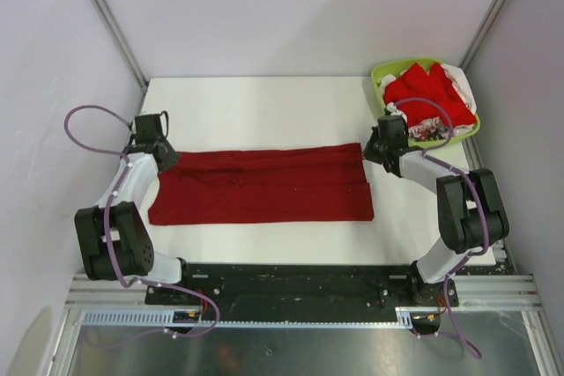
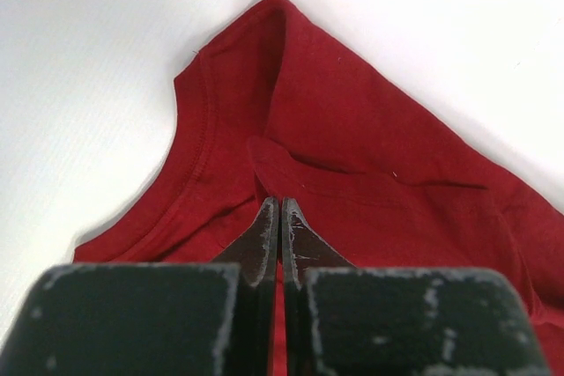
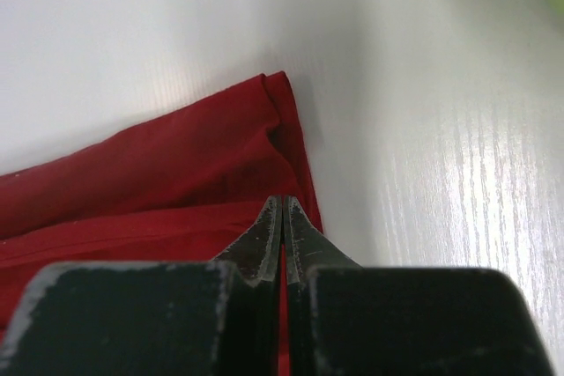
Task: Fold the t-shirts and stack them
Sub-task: Fold the other side of the tshirt into a rectangle
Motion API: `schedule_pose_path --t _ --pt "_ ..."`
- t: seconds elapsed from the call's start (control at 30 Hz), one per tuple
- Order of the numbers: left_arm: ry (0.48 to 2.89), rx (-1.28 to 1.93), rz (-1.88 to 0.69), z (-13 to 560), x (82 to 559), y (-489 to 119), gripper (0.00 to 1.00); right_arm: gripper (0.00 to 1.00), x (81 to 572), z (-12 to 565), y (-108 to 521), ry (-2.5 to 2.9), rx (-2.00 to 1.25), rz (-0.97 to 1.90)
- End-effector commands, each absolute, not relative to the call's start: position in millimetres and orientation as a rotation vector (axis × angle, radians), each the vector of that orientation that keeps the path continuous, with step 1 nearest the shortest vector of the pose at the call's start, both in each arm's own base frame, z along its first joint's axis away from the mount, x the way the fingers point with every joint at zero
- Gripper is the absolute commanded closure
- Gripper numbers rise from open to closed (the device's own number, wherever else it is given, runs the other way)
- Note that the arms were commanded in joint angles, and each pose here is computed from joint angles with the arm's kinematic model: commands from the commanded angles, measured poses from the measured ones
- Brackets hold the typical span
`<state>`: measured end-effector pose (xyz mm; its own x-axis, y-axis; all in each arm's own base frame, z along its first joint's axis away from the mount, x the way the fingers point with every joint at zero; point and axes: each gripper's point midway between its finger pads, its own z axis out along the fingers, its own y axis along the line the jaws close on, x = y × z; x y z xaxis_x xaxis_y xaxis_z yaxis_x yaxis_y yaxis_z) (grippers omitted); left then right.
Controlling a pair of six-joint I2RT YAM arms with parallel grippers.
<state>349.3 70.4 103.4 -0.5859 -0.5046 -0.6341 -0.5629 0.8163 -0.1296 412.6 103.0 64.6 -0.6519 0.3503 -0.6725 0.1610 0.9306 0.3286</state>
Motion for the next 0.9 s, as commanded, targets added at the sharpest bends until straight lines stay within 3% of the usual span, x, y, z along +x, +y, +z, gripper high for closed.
schedule_pose_path --t 0.0,0.87 --pt "2.267 -0.809 0.141 115 343 78 1.00 1.00 413 84 100 2.232 0.374 0.293" --pt "2.262 -0.820 0.166 118 334 81 1.00 1.00 388 78 97 2.245 0.399 0.306"
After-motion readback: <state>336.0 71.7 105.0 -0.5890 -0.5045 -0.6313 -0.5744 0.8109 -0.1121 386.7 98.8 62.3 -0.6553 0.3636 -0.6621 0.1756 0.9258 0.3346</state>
